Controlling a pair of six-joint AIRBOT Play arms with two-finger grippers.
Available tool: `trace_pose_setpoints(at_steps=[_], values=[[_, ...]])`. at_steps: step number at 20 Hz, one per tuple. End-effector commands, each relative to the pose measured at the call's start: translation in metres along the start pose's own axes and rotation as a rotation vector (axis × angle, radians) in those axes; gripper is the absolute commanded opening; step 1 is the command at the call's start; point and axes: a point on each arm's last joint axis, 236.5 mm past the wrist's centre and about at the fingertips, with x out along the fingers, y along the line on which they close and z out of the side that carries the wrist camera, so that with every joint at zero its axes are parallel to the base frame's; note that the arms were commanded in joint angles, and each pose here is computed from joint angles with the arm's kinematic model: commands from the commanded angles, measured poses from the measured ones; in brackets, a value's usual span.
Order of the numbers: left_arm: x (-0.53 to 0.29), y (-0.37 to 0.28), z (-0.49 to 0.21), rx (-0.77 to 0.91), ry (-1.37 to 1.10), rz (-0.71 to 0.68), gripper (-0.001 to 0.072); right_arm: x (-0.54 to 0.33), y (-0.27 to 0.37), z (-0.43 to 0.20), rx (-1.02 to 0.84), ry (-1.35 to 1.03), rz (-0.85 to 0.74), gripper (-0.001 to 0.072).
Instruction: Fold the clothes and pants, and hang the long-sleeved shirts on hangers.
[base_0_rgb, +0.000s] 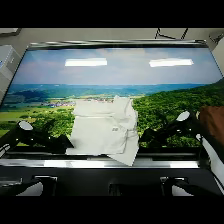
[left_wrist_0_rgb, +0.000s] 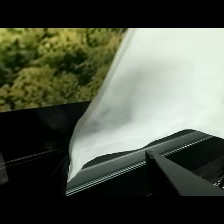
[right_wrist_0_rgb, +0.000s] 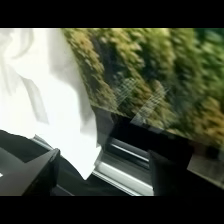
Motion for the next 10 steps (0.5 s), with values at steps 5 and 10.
trace_pose_setpoints(at_steps=[5, 10], values=[[0.016, -0.006, 0.009, 0.002, -0.044, 0.046, 0.0062, 0.042, 0.028, 0.016, -0.053, -0.06, -0.037, 0.0616], [-0.012, -0.03, 0.022, 0.104, -0.125, 0.024, 0.0023, 0.053, 0.057, 0.038, -0.082, -0.129, 0.021, 0.004]])
